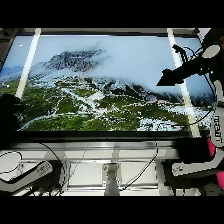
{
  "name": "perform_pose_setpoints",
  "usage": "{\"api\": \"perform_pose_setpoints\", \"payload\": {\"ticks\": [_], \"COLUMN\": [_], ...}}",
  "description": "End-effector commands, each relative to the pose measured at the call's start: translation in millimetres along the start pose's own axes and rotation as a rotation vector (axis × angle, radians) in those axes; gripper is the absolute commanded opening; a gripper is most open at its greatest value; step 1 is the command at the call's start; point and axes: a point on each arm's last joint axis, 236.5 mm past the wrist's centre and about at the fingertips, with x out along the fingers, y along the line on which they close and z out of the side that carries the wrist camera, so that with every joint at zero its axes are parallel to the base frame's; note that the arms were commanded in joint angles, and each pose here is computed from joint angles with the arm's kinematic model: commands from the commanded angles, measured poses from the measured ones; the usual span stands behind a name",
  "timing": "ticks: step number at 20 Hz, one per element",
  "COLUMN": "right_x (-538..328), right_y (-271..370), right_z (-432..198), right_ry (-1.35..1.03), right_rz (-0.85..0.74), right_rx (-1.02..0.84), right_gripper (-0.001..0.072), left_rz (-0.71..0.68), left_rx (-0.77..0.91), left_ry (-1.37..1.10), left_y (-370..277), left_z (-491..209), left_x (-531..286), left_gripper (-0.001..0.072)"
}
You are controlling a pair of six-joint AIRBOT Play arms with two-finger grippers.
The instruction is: Fold the clothes and pants, and hang the long-sleeved shirts on hangers.
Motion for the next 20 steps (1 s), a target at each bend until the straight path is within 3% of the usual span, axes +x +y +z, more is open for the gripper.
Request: {"api": "perform_pose_setpoints", "payload": {"ticks": [1, 4, 8, 11, 15, 20], "right_x": [0, -1, -2, -5, -16, -29], "right_y": [-1, -5, -9, -14, -30, -65], "right_z": [5, 16, 29, 45, 74, 78], "right_ry": [-0.020, -0.069, -0.125, -0.193, -0.330, -0.375], "right_rz": [-0.005, -0.018, -0.034, -0.053, -0.101, -0.196], "right_rx": [0.004, 0.030, 0.035, 0.037, 0.097, 0.169], "right_gripper": [0.0023, 0.0022, 0.0022, 0.0022, 0.0021, 0.0021], "left_rz": [0.017, 0.008, -0.127, -0.402, -0.835, -1.071], "left_rx": [-0.162, -0.379, -0.652, -0.681, -0.436, 0.007], "left_ry": [-0.080, -0.366, -1.020, -1.313, -1.305, -1.121], "left_y": [18, 60, 115, 87, -51, -267], "left_z": [15, 56, 102, 108, 126, 114], "left_x": [-22, -99, -281, -389, -454, -483], "left_gripper": [0.0016, 0.0016, 0.0015, 0.0014, 0.0015, 0.0015]}}
